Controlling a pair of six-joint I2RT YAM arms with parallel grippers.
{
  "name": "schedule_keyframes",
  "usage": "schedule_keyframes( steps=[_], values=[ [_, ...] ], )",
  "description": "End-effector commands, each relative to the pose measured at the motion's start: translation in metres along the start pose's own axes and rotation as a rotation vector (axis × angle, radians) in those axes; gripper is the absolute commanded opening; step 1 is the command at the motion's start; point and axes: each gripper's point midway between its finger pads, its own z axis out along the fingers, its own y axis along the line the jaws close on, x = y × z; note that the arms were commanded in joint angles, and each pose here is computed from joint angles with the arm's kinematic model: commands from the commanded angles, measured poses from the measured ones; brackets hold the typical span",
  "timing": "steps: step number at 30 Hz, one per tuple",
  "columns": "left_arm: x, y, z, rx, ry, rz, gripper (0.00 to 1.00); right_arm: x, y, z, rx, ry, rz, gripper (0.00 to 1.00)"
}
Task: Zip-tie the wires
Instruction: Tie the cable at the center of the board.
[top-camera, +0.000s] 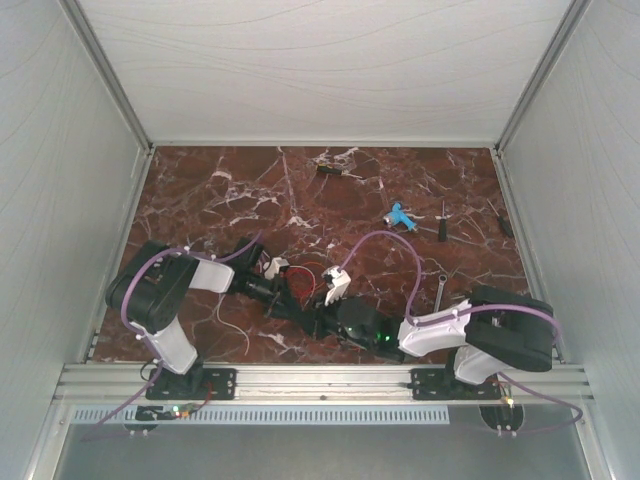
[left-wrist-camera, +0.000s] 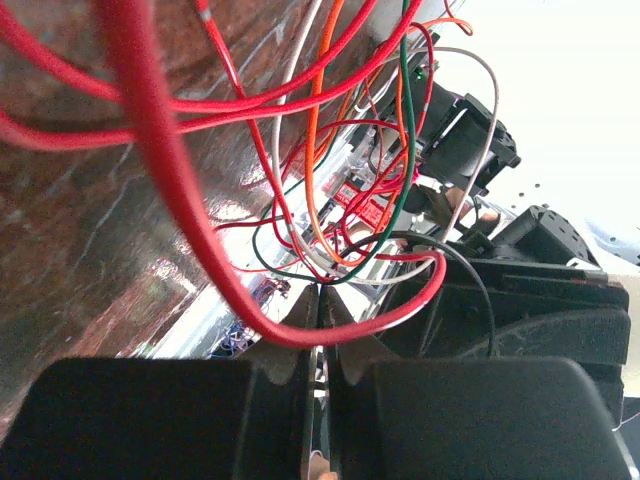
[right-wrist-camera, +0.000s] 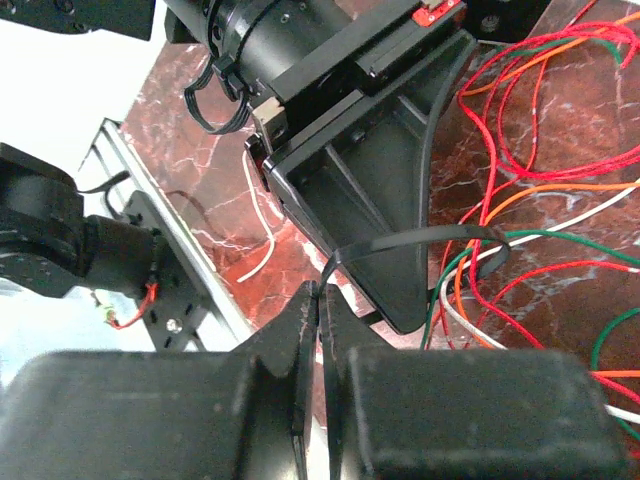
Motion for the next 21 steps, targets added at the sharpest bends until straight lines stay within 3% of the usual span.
schedule_keyframes(
  steps=[1,17,21],
  values=[
    [0.006,0.001,0.001,-0.004,0.023,-0.041,0.0,-0.014,-0.003,-0.001,0.071,-0.064,-0.161,0.0],
    [0.006,0.005,0.002,-0.008,0.032,-0.062,0.0,-0.017,0.018,0.0,0.132,-0.111,-0.561,0.0],
    [0.006,0.003,0.001,-0.01,0.026,-0.06,0.0,-0.012,0.015,0.003,0.14,-0.104,-0.588,0.0]
  ],
)
